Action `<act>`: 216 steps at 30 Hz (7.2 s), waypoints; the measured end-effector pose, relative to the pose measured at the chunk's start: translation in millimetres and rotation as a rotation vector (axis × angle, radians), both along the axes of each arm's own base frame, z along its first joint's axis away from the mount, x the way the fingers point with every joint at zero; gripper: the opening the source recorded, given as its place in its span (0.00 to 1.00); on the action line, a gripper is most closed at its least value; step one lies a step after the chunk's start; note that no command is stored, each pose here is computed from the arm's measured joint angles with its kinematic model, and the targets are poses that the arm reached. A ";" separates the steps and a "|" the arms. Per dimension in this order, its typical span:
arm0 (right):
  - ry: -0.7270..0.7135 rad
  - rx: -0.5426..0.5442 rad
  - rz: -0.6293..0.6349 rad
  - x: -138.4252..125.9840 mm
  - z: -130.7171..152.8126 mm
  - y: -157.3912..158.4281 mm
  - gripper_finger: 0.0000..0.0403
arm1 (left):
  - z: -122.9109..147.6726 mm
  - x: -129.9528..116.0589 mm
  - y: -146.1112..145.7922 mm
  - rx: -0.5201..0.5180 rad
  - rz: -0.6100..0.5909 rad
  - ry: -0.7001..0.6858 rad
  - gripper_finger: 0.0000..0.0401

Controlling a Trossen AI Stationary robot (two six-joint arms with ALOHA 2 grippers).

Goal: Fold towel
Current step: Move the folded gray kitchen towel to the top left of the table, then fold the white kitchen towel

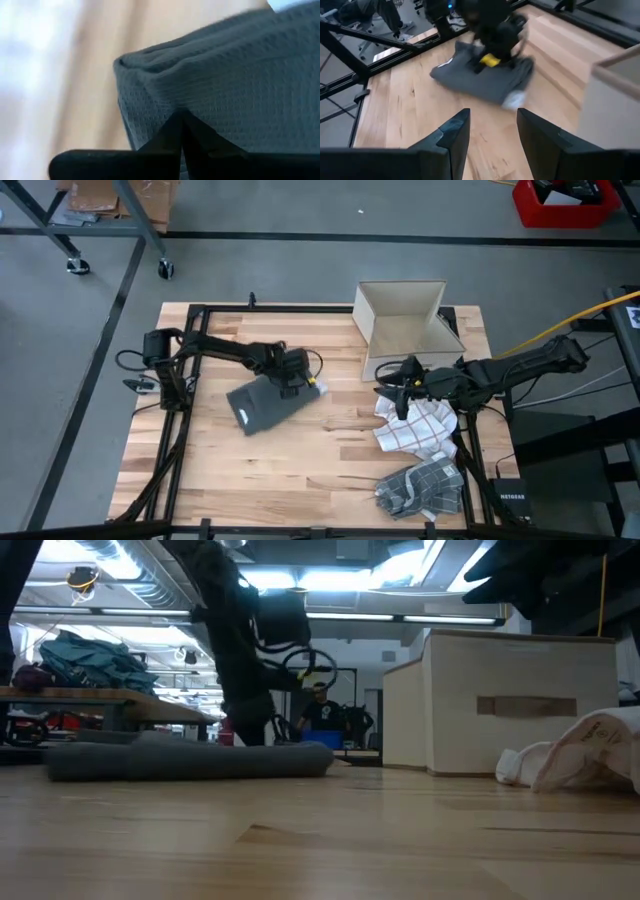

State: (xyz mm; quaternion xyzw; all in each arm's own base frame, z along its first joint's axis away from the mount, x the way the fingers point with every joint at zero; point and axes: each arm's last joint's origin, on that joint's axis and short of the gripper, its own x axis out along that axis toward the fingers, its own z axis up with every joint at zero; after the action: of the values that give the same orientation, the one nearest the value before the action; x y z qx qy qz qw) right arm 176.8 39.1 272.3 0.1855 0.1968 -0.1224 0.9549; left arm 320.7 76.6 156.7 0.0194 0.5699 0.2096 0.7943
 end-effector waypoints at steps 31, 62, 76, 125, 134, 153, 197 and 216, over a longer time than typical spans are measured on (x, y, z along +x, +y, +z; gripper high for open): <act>0.020 0.014 0.037 29.6 -15.7 9.7 0.41 | 13.3 -86.7 123.4 -0.059 0.300 0.178 0.00; -0.034 0.012 0.015 31.7 -10.7 9.4 0.41 | 84.0 4.7 -19.3 -0.306 -0.320 -0.558 0.10; -0.147 0.011 -0.005 35.6 -0.1 9.7 0.41 | 52.6 68.2 -87.5 -0.223 -0.623 -0.878 0.43; 0.827 0.822 -0.148 45.6 -54.3 34.5 0.41 | 17.1 87.4 -60.0 -0.305 -0.397 -0.791 0.41; 0.998 0.699 -0.230 98.6 -55.0 62.2 0.41 | 7.3 81.2 -51.8 -0.262 -0.436 -0.665 0.41; 1.284 0.475 -0.398 131.4 -89.0 88.8 0.41 | 1.0 76.7 -52.5 -0.226 -0.503 -0.573 0.41; 0.730 -0.160 -0.361 139.4 93.2 44.7 0.01 | 129.9 0.5 -58.9 -0.202 -0.523 -0.656 0.22; 0.144 -0.498 -0.276 93.8 241.5 21.2 0.01 | 241.3 -108.0 -65.3 0.154 -0.722 -1.014 0.22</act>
State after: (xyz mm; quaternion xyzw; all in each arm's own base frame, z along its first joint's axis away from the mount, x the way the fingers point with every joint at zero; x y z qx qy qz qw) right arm 270.6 60.3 513.8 -0.0389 0.2007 -0.3085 0.9290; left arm 212.7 11.3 398.0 0.1659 0.0630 -0.0484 0.9829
